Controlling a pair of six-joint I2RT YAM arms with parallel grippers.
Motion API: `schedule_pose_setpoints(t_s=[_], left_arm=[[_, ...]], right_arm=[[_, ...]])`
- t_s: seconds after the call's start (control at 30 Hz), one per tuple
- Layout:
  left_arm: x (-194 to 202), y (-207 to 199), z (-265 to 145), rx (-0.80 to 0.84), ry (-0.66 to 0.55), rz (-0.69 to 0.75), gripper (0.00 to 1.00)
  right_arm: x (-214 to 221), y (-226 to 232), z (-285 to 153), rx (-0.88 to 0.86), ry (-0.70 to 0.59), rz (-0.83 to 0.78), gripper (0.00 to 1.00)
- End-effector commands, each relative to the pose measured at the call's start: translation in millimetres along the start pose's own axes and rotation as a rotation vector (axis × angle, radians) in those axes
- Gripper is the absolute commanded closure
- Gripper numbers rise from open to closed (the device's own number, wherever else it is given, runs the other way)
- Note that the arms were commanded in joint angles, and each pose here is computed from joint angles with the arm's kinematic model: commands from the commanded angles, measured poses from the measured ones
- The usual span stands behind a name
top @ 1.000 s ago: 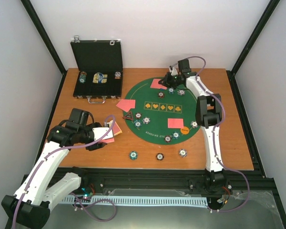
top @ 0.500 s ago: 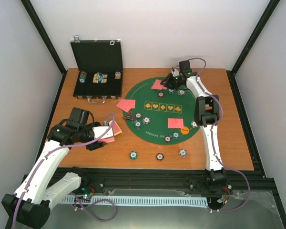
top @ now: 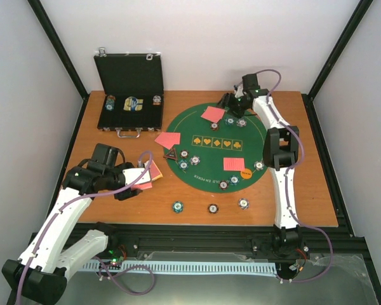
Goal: Distribute texas hold em gaming equipment
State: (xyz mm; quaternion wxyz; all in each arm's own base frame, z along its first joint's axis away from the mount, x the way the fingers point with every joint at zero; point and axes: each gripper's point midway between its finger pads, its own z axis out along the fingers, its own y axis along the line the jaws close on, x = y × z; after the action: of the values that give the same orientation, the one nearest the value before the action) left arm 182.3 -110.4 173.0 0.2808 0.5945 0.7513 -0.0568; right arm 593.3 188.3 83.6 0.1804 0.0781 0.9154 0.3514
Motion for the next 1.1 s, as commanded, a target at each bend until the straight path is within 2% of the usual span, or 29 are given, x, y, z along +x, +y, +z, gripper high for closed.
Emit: schedule_pose_setpoints(t_s=[0.0,0.27,0.43,0.6,0.73,0.93,1.07], left_arm=[[-10.3,5.1,-13.4,-0.04,-0.032,0.003,0.62],[-10.2,3.8,-16.2,-0.052,-0.04,0.006,0.62],[-11.1,4.4,-14.9,-0.05,-0.044,0.007,0.62],[-13.5,6.3,-12.5,-0.047,-0.053,0.006,0.62],[-17.6,7.2,-12.0,-0.04,-0.07,0.002,0.62],[-22.0,8.3,-13.4,-0.04,-0.088,0.007,0.62],[-22.5,7.6,-11.3,-0.032,-0.092,0.017,0.62]], right_arm=[[-11.6,16.1,-53.7,0.069,-0.075,-0.045,0.26],[12.3,28.7,-97.4,0.091,-0.114,-0.073,0.15],[45.7,49.7,-124.5,0.005,-0.13,-0.083,0.15],[119.9,87.5,-139.5,-0.122,-0.095,-0.143,0.15],[218.2,105.2,-129.0,-0.225,0.03,-0.15,0.15],[328.6,155.4,-139.7,-0.417,0.133,-0.182,0.16],[358.8,180.4,-153.8,-0.491,0.136,-0.191,0.16]])
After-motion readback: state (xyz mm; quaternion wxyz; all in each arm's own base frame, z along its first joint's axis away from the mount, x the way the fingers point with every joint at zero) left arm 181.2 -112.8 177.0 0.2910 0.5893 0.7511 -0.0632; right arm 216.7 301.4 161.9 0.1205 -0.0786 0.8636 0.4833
